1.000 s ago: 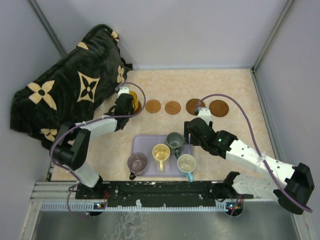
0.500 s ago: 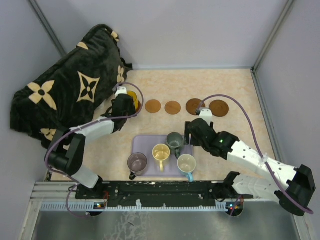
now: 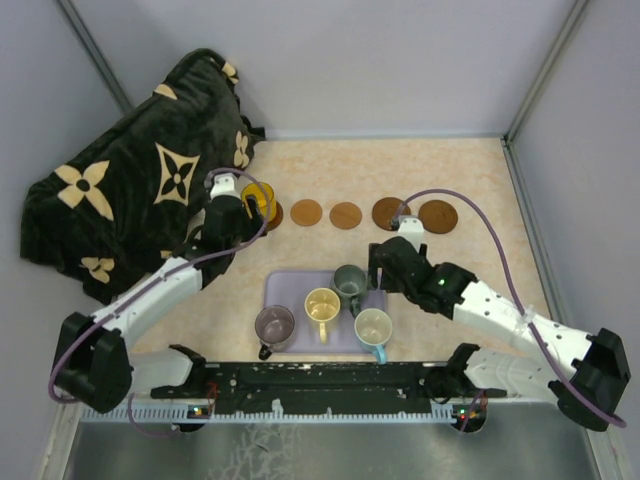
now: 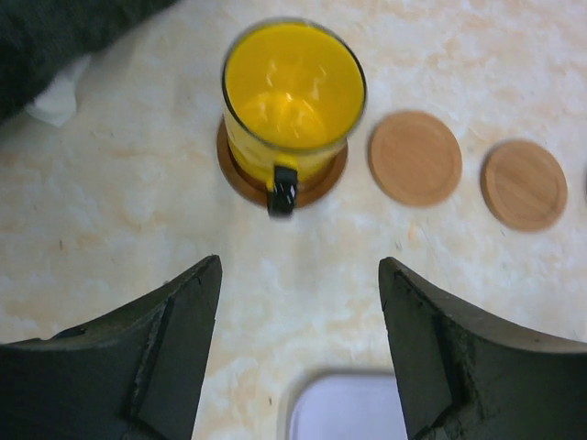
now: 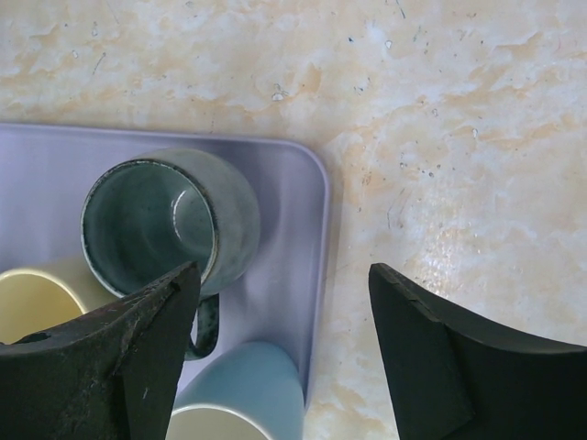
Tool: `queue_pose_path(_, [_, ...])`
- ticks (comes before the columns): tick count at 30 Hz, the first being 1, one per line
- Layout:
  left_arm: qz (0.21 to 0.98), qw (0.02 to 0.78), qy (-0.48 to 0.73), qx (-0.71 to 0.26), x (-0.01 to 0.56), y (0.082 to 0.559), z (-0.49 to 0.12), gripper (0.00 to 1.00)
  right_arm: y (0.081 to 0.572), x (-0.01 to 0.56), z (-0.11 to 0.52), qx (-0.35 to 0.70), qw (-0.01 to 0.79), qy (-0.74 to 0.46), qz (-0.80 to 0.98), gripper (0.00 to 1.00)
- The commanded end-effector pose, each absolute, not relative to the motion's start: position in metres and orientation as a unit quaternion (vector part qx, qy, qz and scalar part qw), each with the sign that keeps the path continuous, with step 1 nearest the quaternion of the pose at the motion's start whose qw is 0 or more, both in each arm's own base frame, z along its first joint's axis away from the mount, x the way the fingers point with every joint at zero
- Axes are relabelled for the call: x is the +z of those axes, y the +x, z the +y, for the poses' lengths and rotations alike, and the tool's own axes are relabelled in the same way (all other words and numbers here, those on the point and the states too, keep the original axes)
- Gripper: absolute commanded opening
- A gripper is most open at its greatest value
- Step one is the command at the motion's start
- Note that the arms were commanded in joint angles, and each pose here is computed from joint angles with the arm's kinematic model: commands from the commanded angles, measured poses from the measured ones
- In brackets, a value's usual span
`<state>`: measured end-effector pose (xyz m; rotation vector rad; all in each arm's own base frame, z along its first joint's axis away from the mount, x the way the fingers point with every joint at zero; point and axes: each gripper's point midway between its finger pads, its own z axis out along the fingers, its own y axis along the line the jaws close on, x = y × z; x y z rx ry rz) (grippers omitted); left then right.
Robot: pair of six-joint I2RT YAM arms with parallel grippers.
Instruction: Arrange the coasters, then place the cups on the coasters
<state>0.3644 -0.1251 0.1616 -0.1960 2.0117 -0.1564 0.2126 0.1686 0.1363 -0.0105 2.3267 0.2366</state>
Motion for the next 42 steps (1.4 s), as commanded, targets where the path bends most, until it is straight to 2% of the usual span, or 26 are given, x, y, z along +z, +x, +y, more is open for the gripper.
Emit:
queue_pose_path(1, [0.862, 0.497, -0.055, -0.086, 0.152, 0.317, -0.143, 0.76, 0.225, 0.155, 0.174, 0.096, 0.422, 0.003, 0.901, 0.76])
queue_pose_path(11, [0.891, 0.434, -0.042, -0.128, 0.142, 0.218, -0.162, 0.81, 0.251, 0.154, 0.152, 0.066, 0.423, 0.044, 0.902, 0.8])
queue_pose_path(18, [0.895, 0.416, -0.044, -0.155, 0.157, 0.189, -0.154, 0.87, 0.264, 0.151, 0.136, 0.065, 0.426, 0.066, 0.9, 0.8])
queue_pose_path(35, [0.919, 0.344, 0.027, -0.19, 0.134, 0.139, -0.189, 0.89, 0.266, 0.14, 0.131, 0.056, 0.415, 0.074, 0.905, 0.8])
queue_pose_path(42, [0.936, 0.295, 0.051, -0.185, 0.131, 0.104, -0.191, 0.91, 0.264, 0.138, 0.13, 0.057, 0.414, 0.076, 0.905, 0.8])
